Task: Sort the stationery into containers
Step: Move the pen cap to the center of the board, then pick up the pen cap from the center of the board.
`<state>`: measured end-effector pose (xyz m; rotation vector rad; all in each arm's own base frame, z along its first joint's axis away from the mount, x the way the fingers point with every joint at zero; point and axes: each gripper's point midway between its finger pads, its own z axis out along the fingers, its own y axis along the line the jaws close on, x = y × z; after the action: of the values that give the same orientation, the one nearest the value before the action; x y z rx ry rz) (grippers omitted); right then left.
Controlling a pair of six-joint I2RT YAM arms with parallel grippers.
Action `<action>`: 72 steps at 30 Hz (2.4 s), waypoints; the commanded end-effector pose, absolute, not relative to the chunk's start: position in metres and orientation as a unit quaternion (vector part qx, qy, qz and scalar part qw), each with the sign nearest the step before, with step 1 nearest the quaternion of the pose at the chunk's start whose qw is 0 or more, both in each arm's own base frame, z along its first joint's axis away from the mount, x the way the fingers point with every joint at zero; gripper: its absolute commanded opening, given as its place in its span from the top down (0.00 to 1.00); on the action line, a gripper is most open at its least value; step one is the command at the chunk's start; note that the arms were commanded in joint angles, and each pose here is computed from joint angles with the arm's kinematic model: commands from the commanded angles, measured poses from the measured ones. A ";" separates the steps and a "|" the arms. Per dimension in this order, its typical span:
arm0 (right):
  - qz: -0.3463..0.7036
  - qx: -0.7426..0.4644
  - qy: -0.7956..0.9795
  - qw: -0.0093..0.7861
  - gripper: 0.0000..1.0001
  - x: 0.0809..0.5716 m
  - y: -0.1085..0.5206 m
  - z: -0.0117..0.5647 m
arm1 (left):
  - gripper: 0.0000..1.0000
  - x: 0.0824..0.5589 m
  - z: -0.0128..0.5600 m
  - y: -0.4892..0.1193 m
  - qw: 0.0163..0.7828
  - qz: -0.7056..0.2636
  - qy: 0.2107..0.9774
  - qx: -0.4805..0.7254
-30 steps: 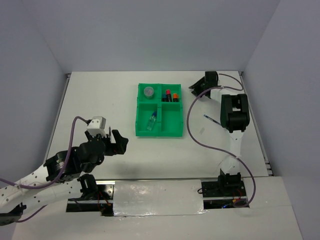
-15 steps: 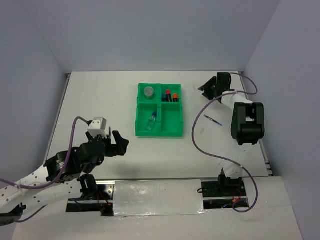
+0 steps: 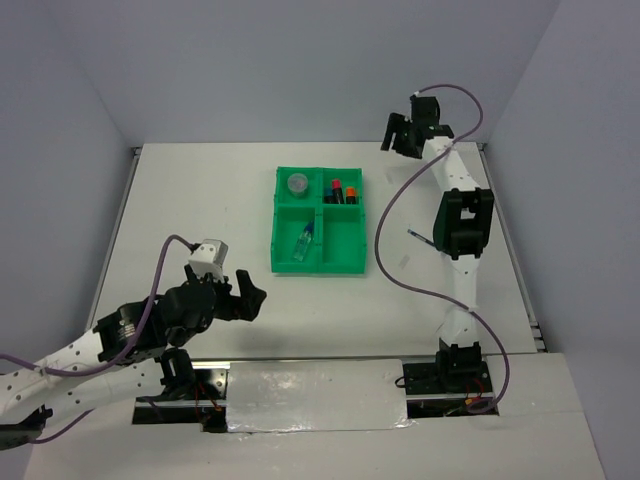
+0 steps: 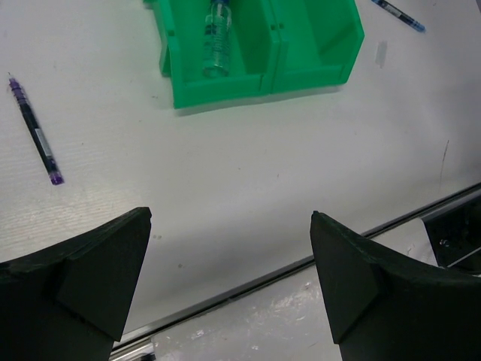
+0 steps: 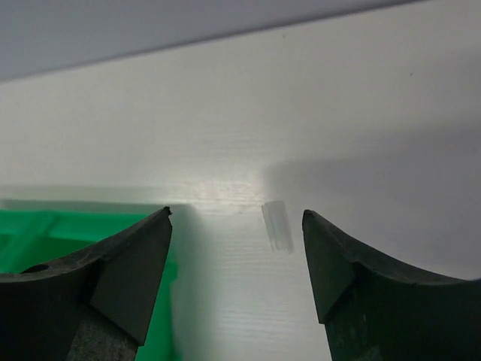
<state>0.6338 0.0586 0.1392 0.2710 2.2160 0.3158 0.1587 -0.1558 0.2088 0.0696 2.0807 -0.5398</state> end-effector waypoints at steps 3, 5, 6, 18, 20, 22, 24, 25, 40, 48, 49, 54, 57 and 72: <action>0.072 -0.014 0.920 0.385 0.22 0.622 0.060 0.114 | 0.01 0.156 0.206 -0.171 0.469 -0.233 0.850 0.056; 0.063 -0.031 0.919 0.388 0.21 0.626 0.065 0.111 | 0.01 0.156 0.204 -0.172 0.467 -0.232 0.851 0.060; 0.044 -0.049 0.921 0.385 0.21 0.627 0.064 0.106 | 0.01 0.156 0.204 -0.173 0.466 -0.233 0.851 0.062; 0.060 -0.100 0.937 0.329 0.35 0.615 0.074 0.052 | 0.01 0.156 0.203 -0.178 0.465 -0.231 0.852 0.070; 0.059 -0.106 0.939 0.322 0.37 0.611 0.075 0.049 | 0.01 0.157 0.204 -0.179 0.466 -0.232 0.851 0.071; 0.052 -0.110 0.941 0.317 0.39 0.608 0.075 0.045 | 0.01 0.156 0.203 -0.179 0.465 -0.232 0.852 0.071; 0.036 -0.115 0.943 0.311 0.45 0.606 0.075 0.041 | 0.01 0.156 0.204 -0.178 0.465 -0.233 0.851 0.070; 0.032 -0.116 0.944 0.306 0.47 0.605 0.073 0.038 | 0.01 0.156 0.204 -0.178 0.466 -0.233 0.851 0.070; 0.039 -0.136 0.962 0.233 0.87 0.571 0.074 0.007 | 0.01 0.151 0.208 -0.174 0.472 -0.244 0.844 0.066; 0.040 -0.103 0.956 0.270 1.00 0.565 0.072 0.040 | 0.01 0.151 0.208 -0.175 0.471 -0.244 0.845 0.068; 0.044 -0.095 0.952 0.288 1.00 0.570 0.072 0.048 | 0.01 0.151 0.207 -0.175 0.471 -0.243 0.845 0.068; 0.069 -0.006 0.940 0.334 1.00 0.560 0.063 0.092 | 0.01 0.151 0.212 -0.178 0.476 -0.250 0.841 0.070; 0.060 0.056 0.915 0.395 1.00 0.549 0.054 0.135 | 0.01 0.155 0.220 -0.185 0.485 -0.253 0.833 0.085; 0.039 0.217 0.815 0.536 1.00 0.317 0.022 0.249 | 0.01 0.262 0.251 -0.347 0.536 -0.272 0.734 0.317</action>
<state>0.3450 0.0373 0.2752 0.4125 1.9042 0.1560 0.2206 -0.3164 0.2082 0.6271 1.9927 -0.5611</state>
